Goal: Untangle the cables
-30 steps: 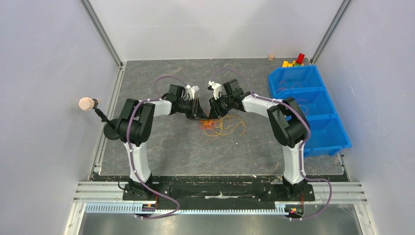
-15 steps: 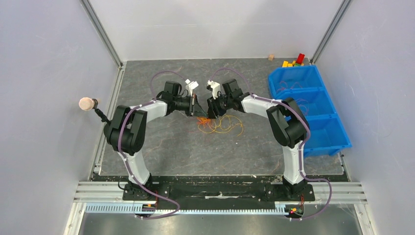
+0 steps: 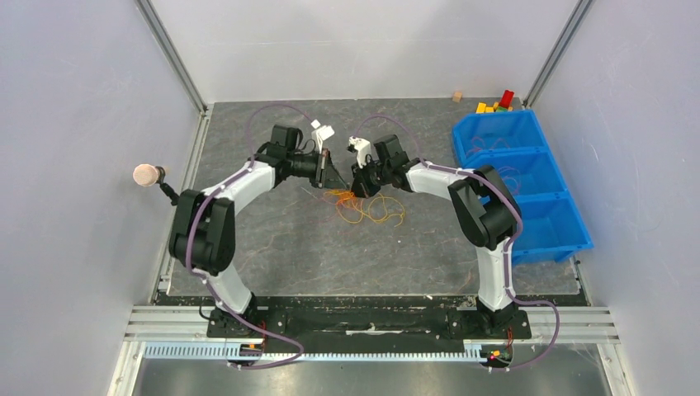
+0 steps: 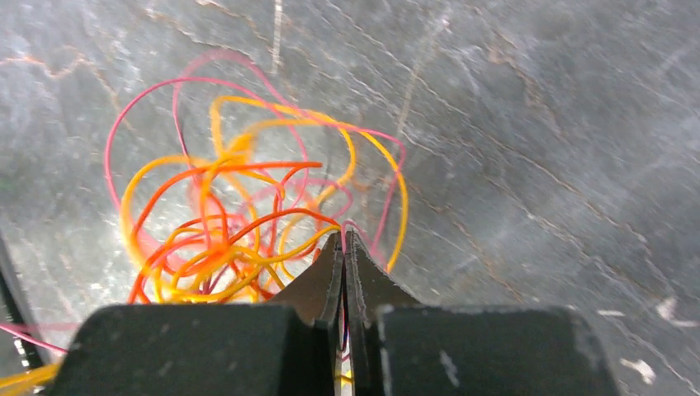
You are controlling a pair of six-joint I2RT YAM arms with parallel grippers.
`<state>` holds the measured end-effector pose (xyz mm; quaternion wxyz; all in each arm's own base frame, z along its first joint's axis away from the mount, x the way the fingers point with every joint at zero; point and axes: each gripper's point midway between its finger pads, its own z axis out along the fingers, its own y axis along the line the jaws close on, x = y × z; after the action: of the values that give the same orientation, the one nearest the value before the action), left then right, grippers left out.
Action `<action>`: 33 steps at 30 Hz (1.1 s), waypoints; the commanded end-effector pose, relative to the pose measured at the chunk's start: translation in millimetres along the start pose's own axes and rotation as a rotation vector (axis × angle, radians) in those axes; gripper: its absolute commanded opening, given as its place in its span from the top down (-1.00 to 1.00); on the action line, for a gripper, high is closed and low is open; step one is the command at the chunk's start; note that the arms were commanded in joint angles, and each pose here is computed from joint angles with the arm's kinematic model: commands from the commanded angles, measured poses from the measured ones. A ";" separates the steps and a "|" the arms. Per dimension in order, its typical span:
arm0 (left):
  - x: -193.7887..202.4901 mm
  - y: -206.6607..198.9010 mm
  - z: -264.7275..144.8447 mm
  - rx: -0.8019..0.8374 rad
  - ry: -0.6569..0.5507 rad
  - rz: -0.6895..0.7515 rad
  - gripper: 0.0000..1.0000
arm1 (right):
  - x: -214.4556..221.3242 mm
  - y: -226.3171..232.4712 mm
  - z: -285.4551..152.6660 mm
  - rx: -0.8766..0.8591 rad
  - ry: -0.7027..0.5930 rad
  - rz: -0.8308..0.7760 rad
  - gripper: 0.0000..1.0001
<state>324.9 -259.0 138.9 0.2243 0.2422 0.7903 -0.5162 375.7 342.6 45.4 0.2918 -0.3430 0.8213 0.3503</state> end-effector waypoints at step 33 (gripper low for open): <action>-152.4 -183.4 -131.3 -0.121 -0.372 0.250 -0.27 | -27.3 -64.3 -115.5 0.230 -0.098 -0.045 1.00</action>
<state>286.5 -228.1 496.6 0.5353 0.2941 0.6270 -0.4836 416.6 205.2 28.0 0.3223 -0.3148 0.8741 0.1817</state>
